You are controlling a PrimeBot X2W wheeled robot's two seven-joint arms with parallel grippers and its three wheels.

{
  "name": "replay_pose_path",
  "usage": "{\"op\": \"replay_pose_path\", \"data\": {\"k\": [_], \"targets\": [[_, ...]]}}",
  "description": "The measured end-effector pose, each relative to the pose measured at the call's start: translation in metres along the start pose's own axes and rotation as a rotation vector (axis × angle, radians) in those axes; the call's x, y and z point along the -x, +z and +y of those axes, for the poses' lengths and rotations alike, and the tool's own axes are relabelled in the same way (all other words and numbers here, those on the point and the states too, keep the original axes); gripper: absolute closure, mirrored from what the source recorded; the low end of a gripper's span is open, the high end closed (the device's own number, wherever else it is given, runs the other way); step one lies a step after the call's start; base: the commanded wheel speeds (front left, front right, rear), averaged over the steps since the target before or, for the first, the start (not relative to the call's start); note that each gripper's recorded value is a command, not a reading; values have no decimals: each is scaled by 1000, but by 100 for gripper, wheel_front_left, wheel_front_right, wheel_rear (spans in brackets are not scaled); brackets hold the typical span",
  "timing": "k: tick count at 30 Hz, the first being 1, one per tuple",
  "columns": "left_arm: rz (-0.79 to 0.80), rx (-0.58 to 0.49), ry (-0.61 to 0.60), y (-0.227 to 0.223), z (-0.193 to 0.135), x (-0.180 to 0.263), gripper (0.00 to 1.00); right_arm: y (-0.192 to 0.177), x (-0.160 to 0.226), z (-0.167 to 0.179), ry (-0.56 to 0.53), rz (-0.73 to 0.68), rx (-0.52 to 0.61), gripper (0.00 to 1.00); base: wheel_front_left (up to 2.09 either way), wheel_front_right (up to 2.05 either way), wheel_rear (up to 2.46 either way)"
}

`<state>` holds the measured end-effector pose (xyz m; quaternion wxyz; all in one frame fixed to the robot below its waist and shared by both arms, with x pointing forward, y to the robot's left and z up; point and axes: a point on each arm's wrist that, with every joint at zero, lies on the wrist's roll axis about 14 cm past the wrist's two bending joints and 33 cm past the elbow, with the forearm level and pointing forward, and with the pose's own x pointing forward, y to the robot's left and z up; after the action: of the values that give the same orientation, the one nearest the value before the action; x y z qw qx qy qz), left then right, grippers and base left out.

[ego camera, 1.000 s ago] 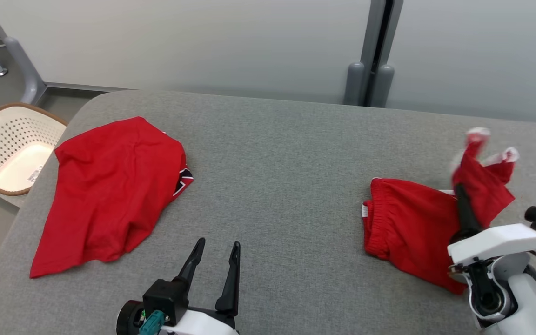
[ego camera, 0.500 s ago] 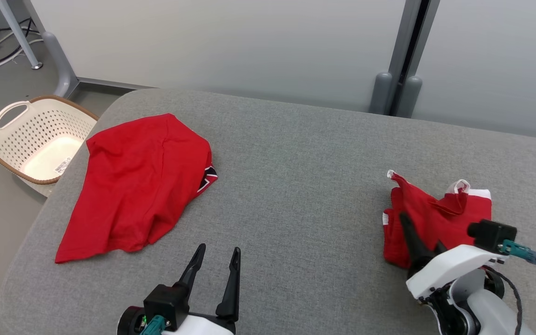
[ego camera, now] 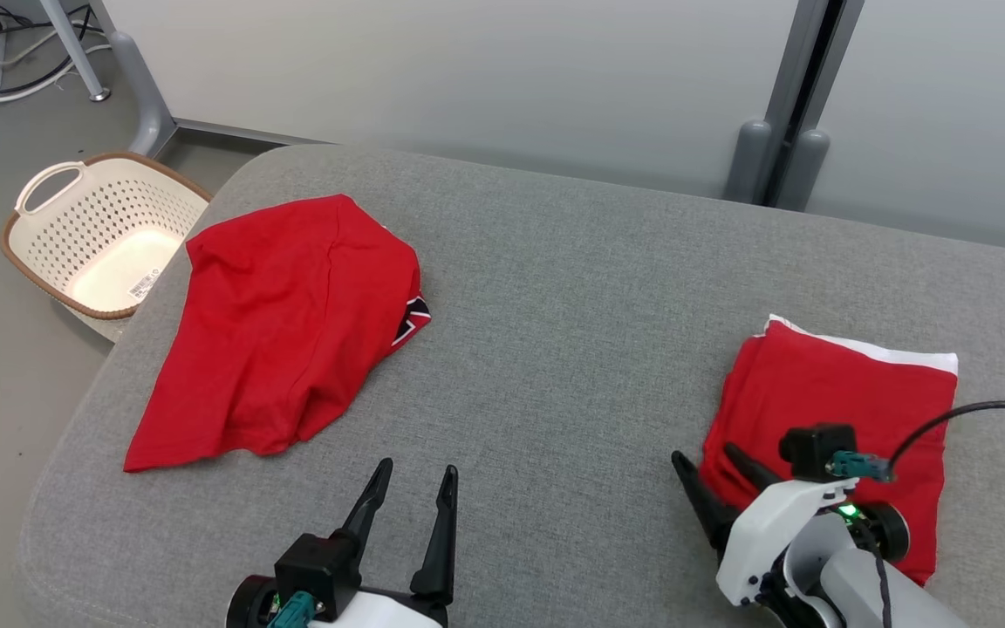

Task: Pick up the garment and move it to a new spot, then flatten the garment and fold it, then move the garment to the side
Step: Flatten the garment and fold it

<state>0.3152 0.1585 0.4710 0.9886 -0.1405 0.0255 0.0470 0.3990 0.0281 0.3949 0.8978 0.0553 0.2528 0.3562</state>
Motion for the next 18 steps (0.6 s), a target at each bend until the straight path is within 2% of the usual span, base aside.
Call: {"op": "replay_pose_path", "data": {"k": [5,10,18], "targets": [[3,1,6,-1,1,-1,0,-14,-2,6,17,64,-8,0,0,0,0],[-3,0,-3,1,-1,-4,0,9,2,3,9,-42,-4,0,0,0,0],[-77,4,-62,25,-17,-20,0,70,38,-58,-146,-266,153,0,0,0,0]]}}
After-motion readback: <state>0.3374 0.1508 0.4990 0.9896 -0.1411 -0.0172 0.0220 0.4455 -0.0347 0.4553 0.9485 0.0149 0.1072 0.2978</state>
